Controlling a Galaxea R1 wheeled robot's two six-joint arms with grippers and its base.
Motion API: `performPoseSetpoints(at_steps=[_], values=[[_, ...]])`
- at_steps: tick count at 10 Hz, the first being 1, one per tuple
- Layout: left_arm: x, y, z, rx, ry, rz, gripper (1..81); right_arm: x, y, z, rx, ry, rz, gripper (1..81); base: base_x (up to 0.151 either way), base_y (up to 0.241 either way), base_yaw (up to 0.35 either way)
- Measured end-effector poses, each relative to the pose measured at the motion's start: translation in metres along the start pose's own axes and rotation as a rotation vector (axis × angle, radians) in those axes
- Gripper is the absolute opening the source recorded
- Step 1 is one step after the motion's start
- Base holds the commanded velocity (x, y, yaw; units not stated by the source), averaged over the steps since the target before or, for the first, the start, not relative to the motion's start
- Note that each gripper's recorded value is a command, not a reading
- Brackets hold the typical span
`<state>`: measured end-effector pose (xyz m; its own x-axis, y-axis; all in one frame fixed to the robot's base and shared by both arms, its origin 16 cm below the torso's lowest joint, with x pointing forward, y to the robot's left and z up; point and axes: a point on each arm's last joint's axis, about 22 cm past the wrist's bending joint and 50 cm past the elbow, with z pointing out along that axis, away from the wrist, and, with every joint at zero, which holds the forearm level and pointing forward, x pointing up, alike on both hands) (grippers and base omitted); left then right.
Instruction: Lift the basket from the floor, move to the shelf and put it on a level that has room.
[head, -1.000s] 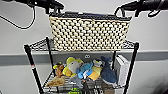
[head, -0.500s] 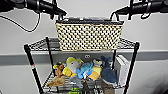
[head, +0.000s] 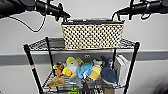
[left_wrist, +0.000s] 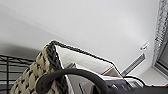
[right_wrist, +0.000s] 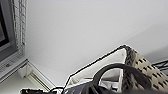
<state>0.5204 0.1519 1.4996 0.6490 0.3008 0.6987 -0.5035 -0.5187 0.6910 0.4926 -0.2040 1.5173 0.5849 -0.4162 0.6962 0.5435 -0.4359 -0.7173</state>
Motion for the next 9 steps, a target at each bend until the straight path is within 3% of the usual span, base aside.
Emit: performPoseSetpoints(at_steps=[4, 9], values=[[0.020, -0.036, 0.007, 0.025, 0.049, -0.053, 1.0, 0.011, 0.040, 0.007, -0.032, 0.049, 0.048, 1.0, 0.000, 0.000, 0.000], [0.030, -0.055, 0.007, 0.039, 0.076, -0.074, 1.0, 0.013, 0.055, 0.022, -0.043, 0.071, 0.056, 1.0, 0.000, 0.000, 0.000]])
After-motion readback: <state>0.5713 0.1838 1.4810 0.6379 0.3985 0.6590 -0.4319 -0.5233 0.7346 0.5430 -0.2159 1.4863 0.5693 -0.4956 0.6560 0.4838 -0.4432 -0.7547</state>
